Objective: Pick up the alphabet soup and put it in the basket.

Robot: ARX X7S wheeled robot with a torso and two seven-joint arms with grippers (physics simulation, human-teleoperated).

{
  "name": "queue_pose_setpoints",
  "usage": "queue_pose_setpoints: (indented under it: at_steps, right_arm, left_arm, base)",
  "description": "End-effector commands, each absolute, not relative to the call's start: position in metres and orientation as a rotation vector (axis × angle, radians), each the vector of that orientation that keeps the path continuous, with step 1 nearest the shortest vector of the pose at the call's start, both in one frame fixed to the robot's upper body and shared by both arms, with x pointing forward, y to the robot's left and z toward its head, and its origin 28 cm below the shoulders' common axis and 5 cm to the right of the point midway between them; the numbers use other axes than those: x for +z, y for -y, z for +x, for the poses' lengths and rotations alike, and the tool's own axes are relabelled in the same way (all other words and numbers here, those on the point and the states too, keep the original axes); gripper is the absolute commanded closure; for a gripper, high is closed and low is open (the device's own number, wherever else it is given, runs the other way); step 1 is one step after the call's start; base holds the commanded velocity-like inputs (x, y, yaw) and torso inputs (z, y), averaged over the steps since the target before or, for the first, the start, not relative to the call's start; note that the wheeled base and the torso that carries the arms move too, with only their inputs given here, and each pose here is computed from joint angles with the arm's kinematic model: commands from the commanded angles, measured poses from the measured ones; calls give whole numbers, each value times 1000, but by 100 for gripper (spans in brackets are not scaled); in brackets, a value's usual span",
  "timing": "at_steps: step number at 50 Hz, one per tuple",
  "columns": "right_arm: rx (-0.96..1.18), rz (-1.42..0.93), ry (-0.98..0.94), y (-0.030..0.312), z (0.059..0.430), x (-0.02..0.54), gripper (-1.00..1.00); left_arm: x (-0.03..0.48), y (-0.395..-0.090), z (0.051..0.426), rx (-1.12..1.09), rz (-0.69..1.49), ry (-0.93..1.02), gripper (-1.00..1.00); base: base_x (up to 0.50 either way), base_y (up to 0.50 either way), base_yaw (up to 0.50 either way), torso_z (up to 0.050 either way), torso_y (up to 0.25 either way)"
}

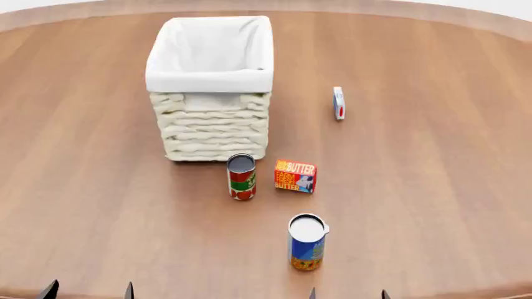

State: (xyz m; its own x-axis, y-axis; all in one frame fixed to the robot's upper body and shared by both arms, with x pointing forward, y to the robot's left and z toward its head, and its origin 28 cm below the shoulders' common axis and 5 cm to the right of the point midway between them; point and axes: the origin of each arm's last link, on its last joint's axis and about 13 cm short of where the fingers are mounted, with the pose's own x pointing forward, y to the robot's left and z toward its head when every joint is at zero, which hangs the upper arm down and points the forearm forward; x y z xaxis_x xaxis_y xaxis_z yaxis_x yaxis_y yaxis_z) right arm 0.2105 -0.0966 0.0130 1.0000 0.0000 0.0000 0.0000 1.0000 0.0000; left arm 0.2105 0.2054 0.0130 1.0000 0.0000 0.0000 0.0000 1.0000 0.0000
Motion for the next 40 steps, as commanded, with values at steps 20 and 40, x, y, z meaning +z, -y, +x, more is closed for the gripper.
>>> queue_pose_setpoints:
  at_steps: [20,40]
  right_arm:
    - [44,58,187,97,197,88,-100]
    - [66,80,260,98,182,128,-100]
  left_arm:
    - [98,-194,184,-3,90,188,-100]
    - [139,-181,164,-32,127,290,-100]
  base:
    - [0,0,0,0,0]
    - [0,0,0,0,0]
